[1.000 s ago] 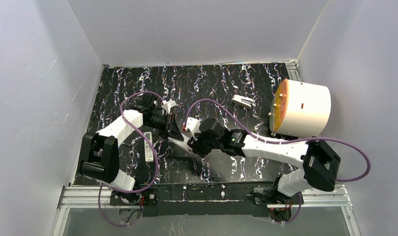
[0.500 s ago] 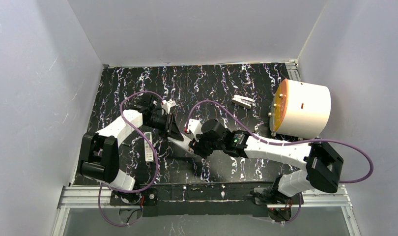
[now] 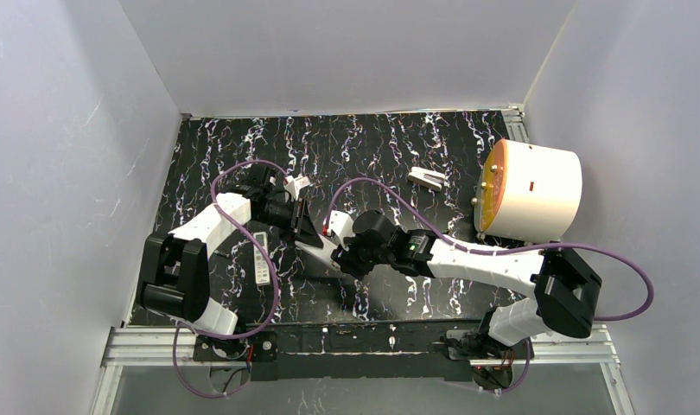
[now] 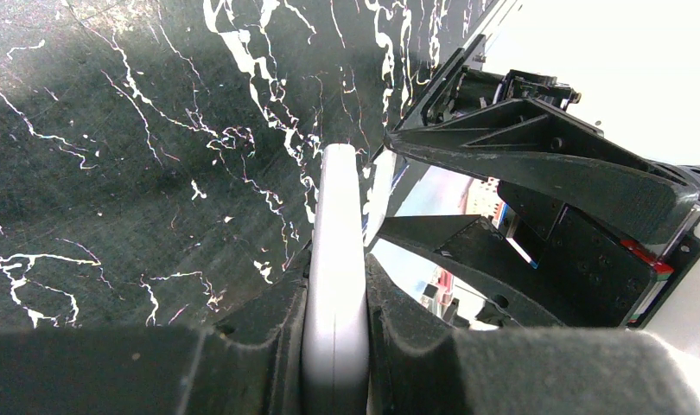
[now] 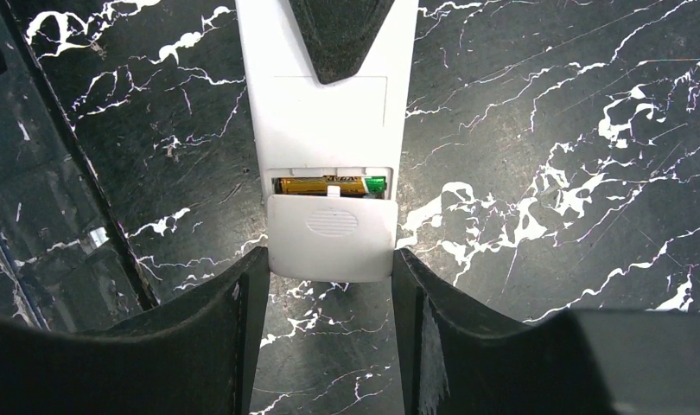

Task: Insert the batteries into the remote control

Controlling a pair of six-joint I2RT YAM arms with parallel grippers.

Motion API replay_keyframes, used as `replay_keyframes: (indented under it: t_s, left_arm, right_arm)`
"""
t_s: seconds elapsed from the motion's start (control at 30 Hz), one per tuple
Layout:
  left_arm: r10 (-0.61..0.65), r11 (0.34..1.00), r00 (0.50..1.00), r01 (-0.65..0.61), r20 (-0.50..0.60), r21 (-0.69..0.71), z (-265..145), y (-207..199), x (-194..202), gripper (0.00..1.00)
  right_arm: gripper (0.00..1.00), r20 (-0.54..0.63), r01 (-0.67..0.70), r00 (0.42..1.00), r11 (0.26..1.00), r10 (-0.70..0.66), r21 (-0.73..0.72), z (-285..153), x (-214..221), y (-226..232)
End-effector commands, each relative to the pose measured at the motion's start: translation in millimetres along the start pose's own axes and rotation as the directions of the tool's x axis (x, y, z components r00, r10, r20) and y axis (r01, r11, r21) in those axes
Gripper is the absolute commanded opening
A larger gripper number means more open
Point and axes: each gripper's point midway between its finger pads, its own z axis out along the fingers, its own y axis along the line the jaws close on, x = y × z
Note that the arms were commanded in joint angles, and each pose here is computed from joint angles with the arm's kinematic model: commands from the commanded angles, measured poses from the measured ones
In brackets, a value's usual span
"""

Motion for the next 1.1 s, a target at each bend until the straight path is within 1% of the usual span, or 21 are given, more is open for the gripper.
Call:
replay_keyframes:
  t_s: [0.0,0.53,0.9,1.07]
  left_arm:
    - [0.022,0.999,1.000,-0.022,-0.008,0.045,-4.4,-13.3,6.5,0.00]
    - [0.038,0.998,0.999,-0.037,-0.015,0.054,-3.7,-17.4,9.6,0.00]
    - [0.048,0.997,0.999,-0.047,-0.014,0.062,-4.0,-20.4,9.5,0.00]
    - [0.049,0.997,0.999,-0.048,-0.013,0.063,-4.2,-21.8,8.7,0.00]
  right_arm:
    - [0.42,0.048,0.022,0.999,1.000,-0.022,-0.011,4.2,-13.6,2.5]
    - [0.42,0.061,0.029,0.998,1.000,-0.029,-0.009,6.0,-16.2,2.0]
    - [0.42,0.050,0.027,0.998,1.000,-0.027,-0.010,8.7,-12.7,2.2]
    - [0.41,0.042,0.029,0.999,0.998,-0.027,-0.050,10.8,-10.1,8.8]
